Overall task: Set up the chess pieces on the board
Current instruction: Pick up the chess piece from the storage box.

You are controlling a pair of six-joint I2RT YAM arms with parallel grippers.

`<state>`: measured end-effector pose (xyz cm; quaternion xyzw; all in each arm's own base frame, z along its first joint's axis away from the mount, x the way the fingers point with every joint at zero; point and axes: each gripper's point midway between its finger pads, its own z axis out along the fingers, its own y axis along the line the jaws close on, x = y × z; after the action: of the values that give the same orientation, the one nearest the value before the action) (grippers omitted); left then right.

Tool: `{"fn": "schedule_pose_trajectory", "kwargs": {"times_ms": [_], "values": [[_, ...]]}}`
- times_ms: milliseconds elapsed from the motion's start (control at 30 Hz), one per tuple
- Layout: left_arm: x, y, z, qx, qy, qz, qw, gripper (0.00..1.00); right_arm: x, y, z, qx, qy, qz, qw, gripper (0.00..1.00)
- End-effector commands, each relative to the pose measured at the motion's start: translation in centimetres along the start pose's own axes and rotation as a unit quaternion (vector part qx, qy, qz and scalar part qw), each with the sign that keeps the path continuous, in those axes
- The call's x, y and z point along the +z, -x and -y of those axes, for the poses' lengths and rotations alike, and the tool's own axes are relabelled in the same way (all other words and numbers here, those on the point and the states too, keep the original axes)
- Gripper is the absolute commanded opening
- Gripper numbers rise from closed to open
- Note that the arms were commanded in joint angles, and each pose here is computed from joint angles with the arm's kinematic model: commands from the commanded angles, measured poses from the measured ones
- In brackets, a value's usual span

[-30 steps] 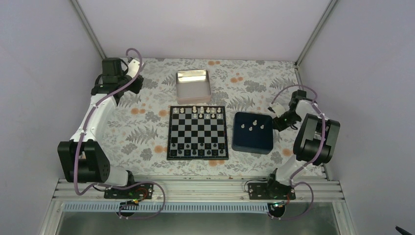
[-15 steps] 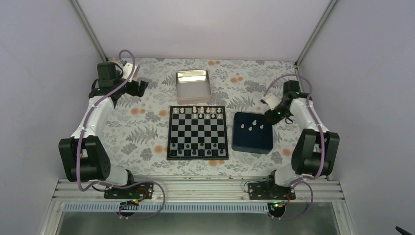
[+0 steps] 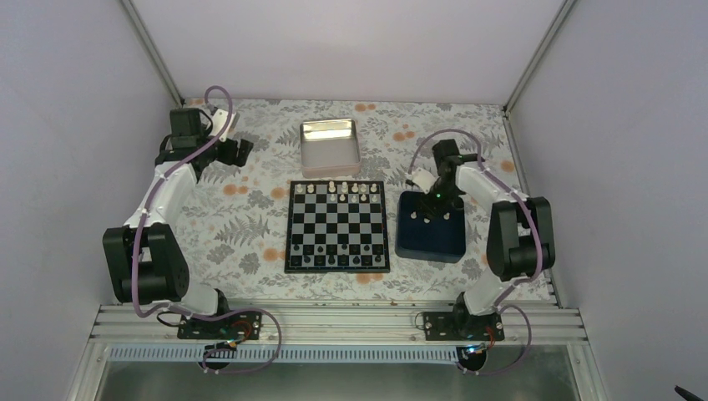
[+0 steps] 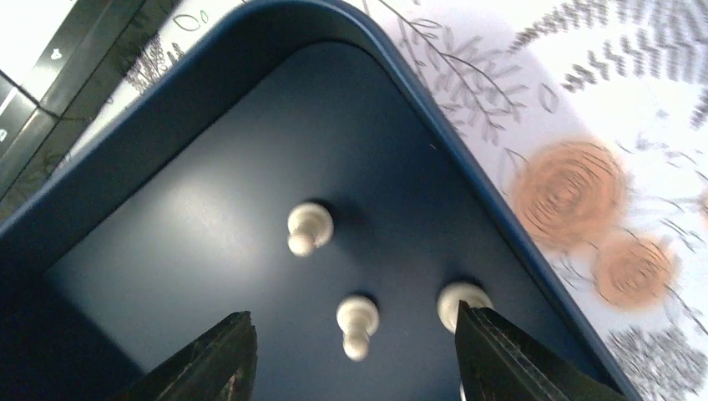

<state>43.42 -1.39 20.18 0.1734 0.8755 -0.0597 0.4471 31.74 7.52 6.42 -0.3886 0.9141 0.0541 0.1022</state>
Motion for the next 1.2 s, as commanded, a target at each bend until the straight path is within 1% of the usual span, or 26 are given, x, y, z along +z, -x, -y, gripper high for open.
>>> {"fn": "schedule_pose_trajectory", "kwargs": {"times_ms": [0,100,233,367,467,533,567,800,1167], "values": [[-0.6,0.3,-0.5,-0.001,0.016,0.010,1.000,1.00,1.8,1.8,-0.6,-0.009,-0.007,-0.002,1.000,0.62],[-0.7,0.2,-0.6,-0.001,0.019,0.010,1.000,1.00,2.6,2.6,-1.3,-0.017,-0.004,-0.004,1.000,0.61],[-0.5,-0.1,-0.6,-0.003,0.017,0.007,1.000,1.00,3.9,2.7,-2.3,-0.031,-0.003,-0.022,0.999,0.58],[-0.5,-0.2,-0.7,-0.004,0.016,0.009,1.000,1.00,4.6,2.4,-2.0,-0.032,-0.023,-0.038,0.999,0.54],[-0.5,-0.3,-0.7,-0.007,0.013,0.008,1.000,1.00,4.7,2.4,-1.9,-0.031,-0.027,-0.037,0.998,0.51],[-0.6,-0.4,-0.6,-0.008,0.011,0.008,1.000,1.00,4.7,2.5,-2.0,-0.032,-0.026,-0.035,0.999,0.47],[-0.7,-0.3,-0.6,-0.008,0.011,0.010,1.000,1.00,4.7,2.5,-2.1,-0.033,-0.025,-0.035,0.999,0.43],[-0.6,-0.4,-0.5,-0.010,0.003,0.008,1.000,1.00,4.9,2.4,-2.2,-0.034,-0.027,-0.040,0.998,0.26],[-0.7,-0.5,-0.4,-0.012,-0.007,0.009,1.000,1.00,3.9,2.2,-2.0,-0.030,-0.039,-0.042,0.998,0.25]]}}
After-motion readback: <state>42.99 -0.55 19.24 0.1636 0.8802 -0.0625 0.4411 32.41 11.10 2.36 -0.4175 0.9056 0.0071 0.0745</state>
